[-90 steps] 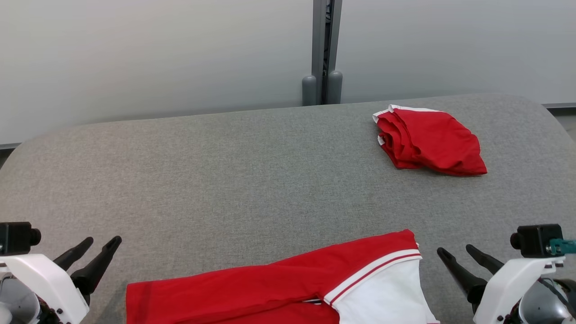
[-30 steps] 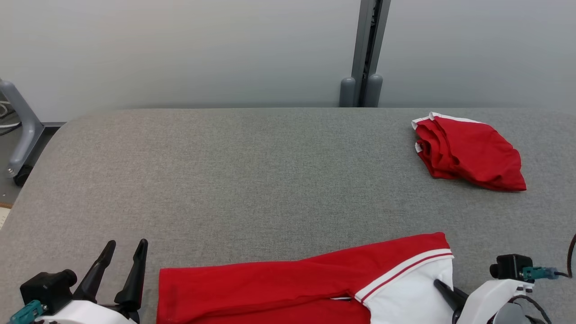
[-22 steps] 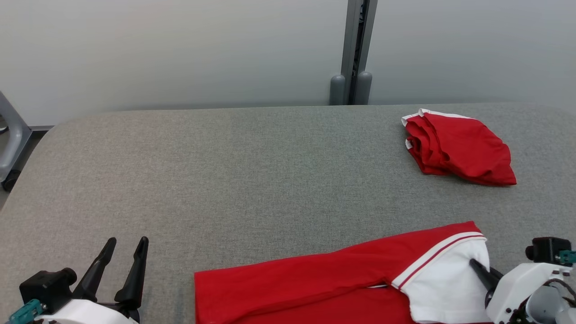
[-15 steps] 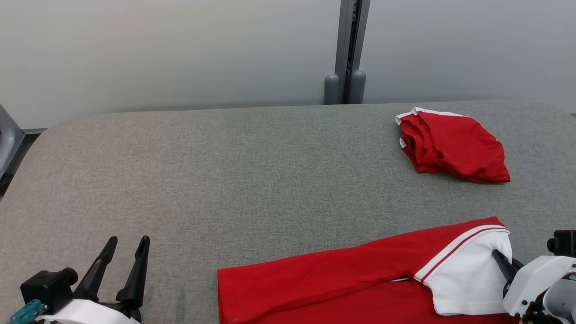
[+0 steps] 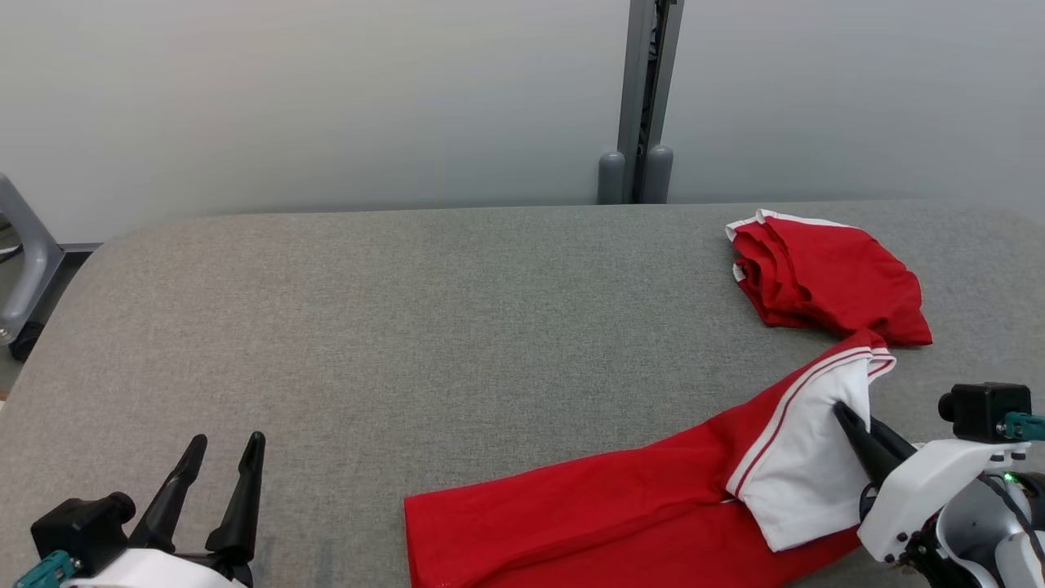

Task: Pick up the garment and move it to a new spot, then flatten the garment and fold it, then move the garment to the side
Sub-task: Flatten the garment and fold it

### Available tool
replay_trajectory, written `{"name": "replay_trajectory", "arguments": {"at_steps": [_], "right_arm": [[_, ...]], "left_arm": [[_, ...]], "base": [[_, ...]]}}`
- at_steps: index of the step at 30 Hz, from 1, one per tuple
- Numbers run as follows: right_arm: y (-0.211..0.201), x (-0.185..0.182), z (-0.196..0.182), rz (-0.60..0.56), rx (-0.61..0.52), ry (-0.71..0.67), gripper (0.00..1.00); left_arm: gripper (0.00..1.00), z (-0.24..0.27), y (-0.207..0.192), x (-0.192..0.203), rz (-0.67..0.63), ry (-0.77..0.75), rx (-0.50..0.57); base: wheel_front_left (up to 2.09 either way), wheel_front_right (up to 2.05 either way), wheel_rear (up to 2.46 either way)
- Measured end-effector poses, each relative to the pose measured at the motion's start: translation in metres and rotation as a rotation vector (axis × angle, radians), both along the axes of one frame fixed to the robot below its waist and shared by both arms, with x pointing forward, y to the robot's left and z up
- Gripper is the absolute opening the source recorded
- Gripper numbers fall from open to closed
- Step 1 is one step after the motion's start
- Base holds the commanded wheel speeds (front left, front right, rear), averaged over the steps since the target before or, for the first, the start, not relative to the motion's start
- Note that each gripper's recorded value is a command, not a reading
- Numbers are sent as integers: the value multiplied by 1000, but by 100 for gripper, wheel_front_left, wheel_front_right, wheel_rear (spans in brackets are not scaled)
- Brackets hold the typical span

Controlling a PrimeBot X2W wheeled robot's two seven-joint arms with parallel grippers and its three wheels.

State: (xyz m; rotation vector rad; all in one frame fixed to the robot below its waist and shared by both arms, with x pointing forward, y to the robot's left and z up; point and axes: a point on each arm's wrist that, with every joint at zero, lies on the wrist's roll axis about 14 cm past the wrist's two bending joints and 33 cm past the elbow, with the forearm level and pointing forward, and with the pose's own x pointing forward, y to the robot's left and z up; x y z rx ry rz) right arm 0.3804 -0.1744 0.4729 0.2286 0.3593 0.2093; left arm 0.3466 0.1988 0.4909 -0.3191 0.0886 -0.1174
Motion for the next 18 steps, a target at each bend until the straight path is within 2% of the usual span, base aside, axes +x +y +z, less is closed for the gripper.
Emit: {"name": "replay_trajectory", "arguments": {"at_steps": [2,11,18], "right_arm": [[7,-1,6,17,7,-12,0],[88,-21,35,219,89,-39,0],[157,-41,29,394,173,25,0]], "left_arm": [[100,1,1,-1,5,-3,0],[100,0,16,-18,69,-7,-12],[100,-2,32,-36,134,-1,-12]], "base": [[0,0,0],[0,0,0],[0,0,0]]}}
